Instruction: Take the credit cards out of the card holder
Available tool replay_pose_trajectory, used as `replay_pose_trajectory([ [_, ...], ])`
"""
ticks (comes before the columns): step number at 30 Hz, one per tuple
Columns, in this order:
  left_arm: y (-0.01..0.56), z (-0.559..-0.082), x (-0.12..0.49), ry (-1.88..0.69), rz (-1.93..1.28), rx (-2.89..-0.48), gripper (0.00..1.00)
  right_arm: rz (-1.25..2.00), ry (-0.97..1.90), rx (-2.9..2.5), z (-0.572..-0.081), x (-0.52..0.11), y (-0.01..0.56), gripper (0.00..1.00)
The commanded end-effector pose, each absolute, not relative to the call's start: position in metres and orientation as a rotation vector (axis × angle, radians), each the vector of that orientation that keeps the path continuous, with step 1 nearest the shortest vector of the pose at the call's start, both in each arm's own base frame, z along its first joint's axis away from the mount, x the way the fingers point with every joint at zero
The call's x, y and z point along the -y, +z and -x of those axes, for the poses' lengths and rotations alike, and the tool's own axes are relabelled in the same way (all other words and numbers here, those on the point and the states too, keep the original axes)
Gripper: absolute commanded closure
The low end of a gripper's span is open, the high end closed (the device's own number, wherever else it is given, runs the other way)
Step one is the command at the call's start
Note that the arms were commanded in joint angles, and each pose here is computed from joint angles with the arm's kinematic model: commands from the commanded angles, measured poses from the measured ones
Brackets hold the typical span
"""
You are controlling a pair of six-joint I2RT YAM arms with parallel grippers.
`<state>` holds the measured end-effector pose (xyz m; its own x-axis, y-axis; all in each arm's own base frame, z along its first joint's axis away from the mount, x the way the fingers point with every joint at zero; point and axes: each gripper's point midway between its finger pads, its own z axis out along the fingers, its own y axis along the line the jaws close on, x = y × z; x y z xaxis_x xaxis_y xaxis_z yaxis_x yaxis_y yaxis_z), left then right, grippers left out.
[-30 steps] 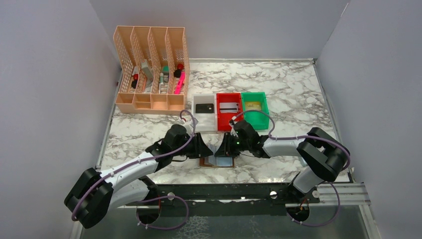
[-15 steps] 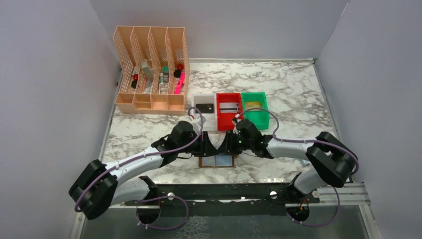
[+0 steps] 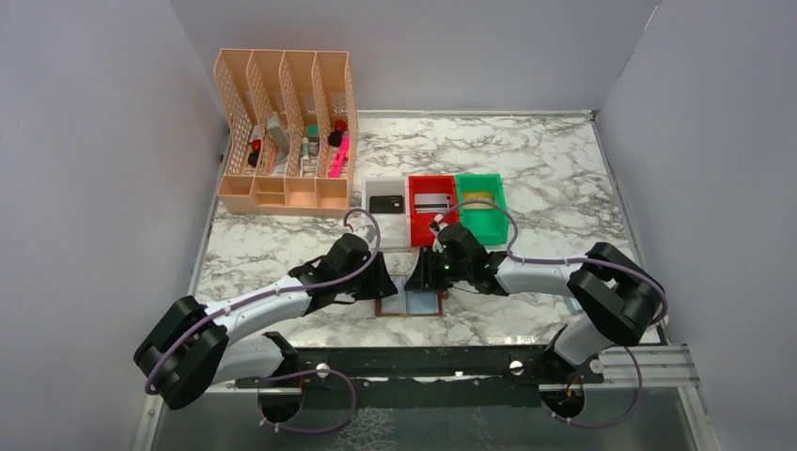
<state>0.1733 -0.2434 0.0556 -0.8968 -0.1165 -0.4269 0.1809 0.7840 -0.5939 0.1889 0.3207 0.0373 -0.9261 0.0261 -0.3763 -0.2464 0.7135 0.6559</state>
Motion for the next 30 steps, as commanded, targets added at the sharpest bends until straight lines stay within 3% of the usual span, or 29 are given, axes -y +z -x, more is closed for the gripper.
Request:
replay_pose_trajectory([
  [1, 0.035, -0.169, 0.233, -0.812, -0.036, -2.594, 0.52, 0.266, 1.076, -2.539, -0.187, -0.335, 0.044, 0.64],
  [14, 0.031, -0.159, 0.243, -0.900, -0.117, -2.618, 0.57, 0.088, 1.041, -2.720, -0.167, -0.323, -0.002, 0.63],
  [19, 0.046, -0.160, 0.256, -0.997, -0.154, -2.557, 0.65, 0.099, 1.283, -2.682, -0.154, -0.340, 0.010, 0.64],
  [27, 0.044, -0.155, 0.256, -0.997, -0.189, -2.562, 0.73, 0.062, 1.418, -2.607, -0.161, -0.357, 0.028, 0.79],
  [30, 0.040, -0.156, 0.248, -0.942, -0.171, -2.572, 0.65, 0.035, 1.375, -2.603, -0.166, -0.354, 0.028, 0.86],
])
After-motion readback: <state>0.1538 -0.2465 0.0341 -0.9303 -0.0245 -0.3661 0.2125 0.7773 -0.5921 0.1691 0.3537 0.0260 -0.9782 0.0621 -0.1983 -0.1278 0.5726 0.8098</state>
